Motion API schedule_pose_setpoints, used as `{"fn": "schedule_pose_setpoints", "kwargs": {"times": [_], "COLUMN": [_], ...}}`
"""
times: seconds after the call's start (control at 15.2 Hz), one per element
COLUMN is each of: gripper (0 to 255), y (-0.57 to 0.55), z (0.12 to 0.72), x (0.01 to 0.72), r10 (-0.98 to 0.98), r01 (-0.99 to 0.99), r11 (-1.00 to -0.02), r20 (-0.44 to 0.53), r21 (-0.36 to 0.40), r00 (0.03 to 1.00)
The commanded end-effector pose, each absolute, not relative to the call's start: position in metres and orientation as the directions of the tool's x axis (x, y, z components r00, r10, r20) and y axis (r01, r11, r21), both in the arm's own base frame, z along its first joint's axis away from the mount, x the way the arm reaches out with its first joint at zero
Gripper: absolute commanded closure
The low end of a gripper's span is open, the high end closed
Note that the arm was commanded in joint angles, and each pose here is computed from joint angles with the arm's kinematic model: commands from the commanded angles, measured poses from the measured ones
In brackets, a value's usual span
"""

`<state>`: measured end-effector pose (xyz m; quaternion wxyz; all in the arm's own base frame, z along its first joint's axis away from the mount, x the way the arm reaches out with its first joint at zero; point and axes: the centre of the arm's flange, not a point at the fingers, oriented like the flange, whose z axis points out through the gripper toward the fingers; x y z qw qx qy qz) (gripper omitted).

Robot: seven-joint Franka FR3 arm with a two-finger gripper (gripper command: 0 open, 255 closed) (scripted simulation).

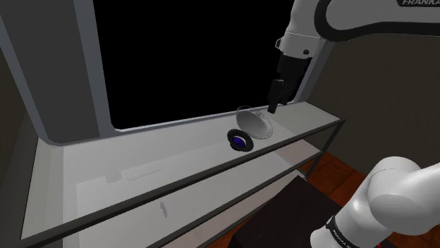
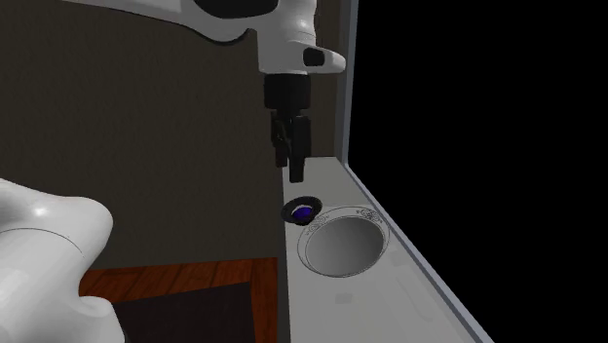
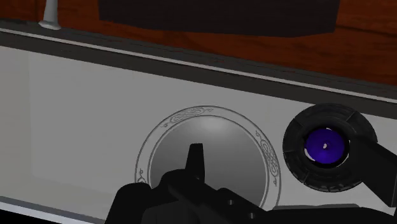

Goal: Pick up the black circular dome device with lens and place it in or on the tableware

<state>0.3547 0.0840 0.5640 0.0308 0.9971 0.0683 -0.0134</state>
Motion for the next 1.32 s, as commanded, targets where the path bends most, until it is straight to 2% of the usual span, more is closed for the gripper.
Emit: {"fn": "schedule_pose_setpoints", "kwargs": {"times": [0.0, 0.66, 1.25], "gripper": [0, 0, 0], "y": [0.107, 0.217, 0.208], "z": [0.554, 0.490, 0.451], "x": [0.374, 0.442, 0.441], "r10": [0.153, 0.234, 0.234], "r01": [0.156, 0.243, 0.243], "r11": [-0.984, -0.948, -0.948], "r20": [-0.035, -0.067, -0.067], "r21": [0.084, 0.205, 0.205], "r00": [0.988, 0.970, 0.970]}}
